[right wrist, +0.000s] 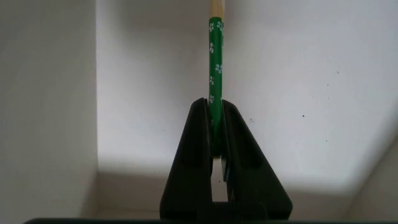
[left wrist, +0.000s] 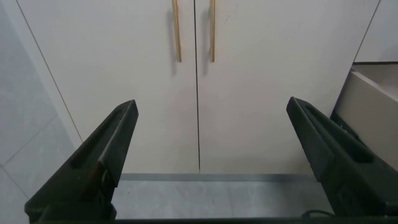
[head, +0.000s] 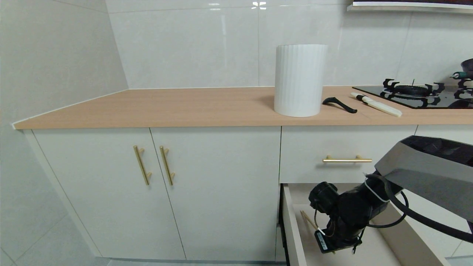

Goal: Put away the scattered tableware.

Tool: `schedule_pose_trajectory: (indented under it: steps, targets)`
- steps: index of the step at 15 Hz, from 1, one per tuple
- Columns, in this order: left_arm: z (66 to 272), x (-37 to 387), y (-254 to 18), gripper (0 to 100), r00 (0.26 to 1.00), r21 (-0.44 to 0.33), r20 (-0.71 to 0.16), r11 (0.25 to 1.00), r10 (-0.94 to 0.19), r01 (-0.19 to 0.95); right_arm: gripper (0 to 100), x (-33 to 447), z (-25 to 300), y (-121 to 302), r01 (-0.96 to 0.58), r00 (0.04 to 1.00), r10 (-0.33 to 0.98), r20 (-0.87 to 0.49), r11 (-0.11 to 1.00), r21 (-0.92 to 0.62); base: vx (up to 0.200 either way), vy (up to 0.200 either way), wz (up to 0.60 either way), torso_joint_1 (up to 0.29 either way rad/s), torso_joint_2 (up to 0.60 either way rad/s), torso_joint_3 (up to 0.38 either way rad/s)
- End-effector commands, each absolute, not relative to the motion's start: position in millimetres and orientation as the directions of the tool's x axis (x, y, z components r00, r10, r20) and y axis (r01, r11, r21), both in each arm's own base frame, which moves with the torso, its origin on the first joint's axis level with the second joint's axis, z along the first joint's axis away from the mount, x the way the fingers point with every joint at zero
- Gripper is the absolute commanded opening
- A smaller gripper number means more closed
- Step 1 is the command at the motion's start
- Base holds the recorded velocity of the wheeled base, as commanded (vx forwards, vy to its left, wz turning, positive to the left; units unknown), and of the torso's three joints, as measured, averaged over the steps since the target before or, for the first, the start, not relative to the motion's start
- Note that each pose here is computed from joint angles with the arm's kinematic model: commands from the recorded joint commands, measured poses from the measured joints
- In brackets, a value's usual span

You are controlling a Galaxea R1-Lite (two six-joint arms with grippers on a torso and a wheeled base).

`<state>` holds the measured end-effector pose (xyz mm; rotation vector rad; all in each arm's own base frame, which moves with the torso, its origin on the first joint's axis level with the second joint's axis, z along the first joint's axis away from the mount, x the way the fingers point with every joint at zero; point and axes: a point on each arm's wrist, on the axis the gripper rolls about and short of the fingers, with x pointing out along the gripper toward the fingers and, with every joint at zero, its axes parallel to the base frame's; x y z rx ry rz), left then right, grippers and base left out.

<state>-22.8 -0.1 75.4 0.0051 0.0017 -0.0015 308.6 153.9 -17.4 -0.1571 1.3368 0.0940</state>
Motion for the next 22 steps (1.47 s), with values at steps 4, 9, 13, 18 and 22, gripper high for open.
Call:
schedule_pose_trajectory:
  steps: [4, 9, 13, 18, 22]
  targets:
    - [75.3, -22.8, -0.1, 100, 1.000, 0.005, -0.002, 1.000, -0.002, 0.002, 100, 308.1, -18.8, 154.3, -0.160, 0.226, -0.024, -0.974, 0.985, -0.061, 0.000, 0.000, 0.00, 0.000, 0.00, 0.000]
    - [75.3, -22.8, -0.1, 100, 1.000, 0.005, -0.002, 1.000, -0.002, 0.002, 100, 306.7, -12.5, 153.6, -0.156, 0.237, -0.016, -0.971, 0.986, -0.055, 0.000, 0.000, 0.00, 0.000, 0.00, 0.000]
    - [75.3, -22.8, -0.1, 100, 1.000, 0.005, -0.002, 1.000, -0.002, 0.002, 100, 300.0, 48.3, 134.0, -0.090, 0.349, 0.031, -0.937, 0.996, 0.000, 0.000, 0.000, 0.00, 0.000, 0.00, 0.000]
    - [75.3, -22.8, -0.1, 100, 1.000, 0.006, -0.002, 1.000, -0.002, 0.002, 100, 279.4, 134.9, 91.7, -0.012, 0.575, 0.064, -0.816, 0.997, 0.070, 0.000, 0.000, 0.00, 0.000, 0.00, 0.000]
    - [75.3, -22.8, -0.1, 100, 1.000, 0.006, -0.002, 1.000, -0.002, 0.002, 100, 252.6, 181.3, 68.8, -0.034, 0.700, 0.074, -0.711, 0.997, 0.071, 0.000, 0.000, 0.00, 0.000, 0.00, 0.000]
